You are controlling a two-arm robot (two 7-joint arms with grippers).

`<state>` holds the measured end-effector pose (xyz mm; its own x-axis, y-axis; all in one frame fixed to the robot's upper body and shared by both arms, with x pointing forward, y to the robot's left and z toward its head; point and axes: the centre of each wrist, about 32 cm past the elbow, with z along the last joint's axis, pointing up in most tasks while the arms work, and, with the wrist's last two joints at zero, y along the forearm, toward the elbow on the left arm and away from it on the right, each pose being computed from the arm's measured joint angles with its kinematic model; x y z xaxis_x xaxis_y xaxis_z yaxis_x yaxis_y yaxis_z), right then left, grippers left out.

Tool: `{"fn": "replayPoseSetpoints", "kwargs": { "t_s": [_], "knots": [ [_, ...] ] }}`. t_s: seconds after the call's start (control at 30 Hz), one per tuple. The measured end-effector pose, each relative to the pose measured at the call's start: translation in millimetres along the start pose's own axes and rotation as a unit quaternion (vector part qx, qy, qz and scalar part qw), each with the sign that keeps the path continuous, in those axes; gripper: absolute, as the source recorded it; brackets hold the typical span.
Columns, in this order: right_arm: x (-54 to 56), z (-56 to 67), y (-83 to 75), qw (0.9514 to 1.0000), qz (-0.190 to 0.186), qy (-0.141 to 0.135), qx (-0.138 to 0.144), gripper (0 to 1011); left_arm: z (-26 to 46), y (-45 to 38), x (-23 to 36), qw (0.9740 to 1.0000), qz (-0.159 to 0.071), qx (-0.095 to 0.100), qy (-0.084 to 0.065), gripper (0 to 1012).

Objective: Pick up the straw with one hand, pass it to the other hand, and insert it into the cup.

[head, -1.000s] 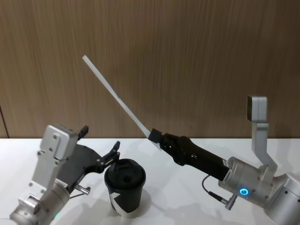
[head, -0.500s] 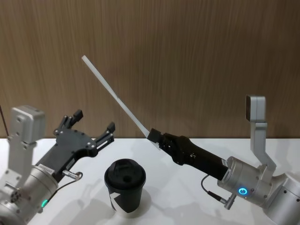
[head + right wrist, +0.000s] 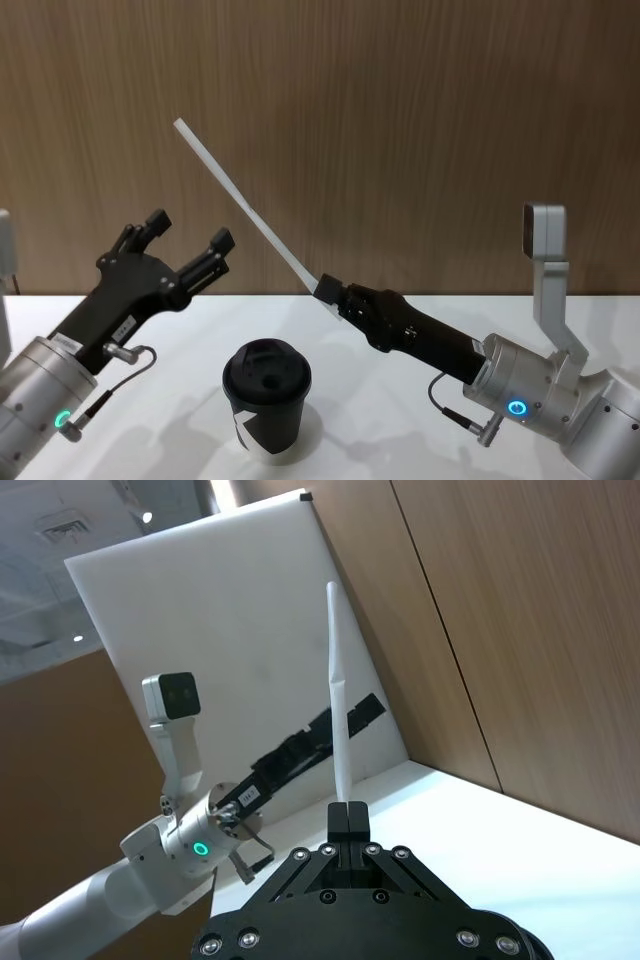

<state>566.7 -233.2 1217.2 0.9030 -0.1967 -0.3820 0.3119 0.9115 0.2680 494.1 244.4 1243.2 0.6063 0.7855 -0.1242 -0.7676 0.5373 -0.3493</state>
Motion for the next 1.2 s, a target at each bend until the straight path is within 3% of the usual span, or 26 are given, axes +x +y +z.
{"fn": "replayPoseSetpoints", "kwargs": {
  "t_s": [0.33,0.8,0.97,1.0,1.2],
  "knots": [
    [0.1,0.2,0.0,1.0,0.0,0.0,0.0,2,3.0,5.0,11.9,0.9974,-0.038,-0.024,0.057,1003],
    [0.1,0.2,0.0,1.0,0.0,0.0,0.0,2,-1.1,6.9,23.1,0.9913,-0.065,-0.035,0.109,1003],
    [0.1,0.2,0.0,1.0,0.0,0.0,0.0,2,-6.8,4.5,26.8,0.9864,-0.08,-0.038,0.138,1003],
    [0.1,0.2,0.0,1.0,0.0,0.0,0.0,2,-6.8,4.5,26.8,0.9864,-0.08,-0.038,0.138,1003],
    [0.1,0.2,0.0,1.0,0.0,0.0,0.0,2,-13.4,-0.9,28.6,0.9799,-0.101,-0.04,0.167,1003]
  ]
}}
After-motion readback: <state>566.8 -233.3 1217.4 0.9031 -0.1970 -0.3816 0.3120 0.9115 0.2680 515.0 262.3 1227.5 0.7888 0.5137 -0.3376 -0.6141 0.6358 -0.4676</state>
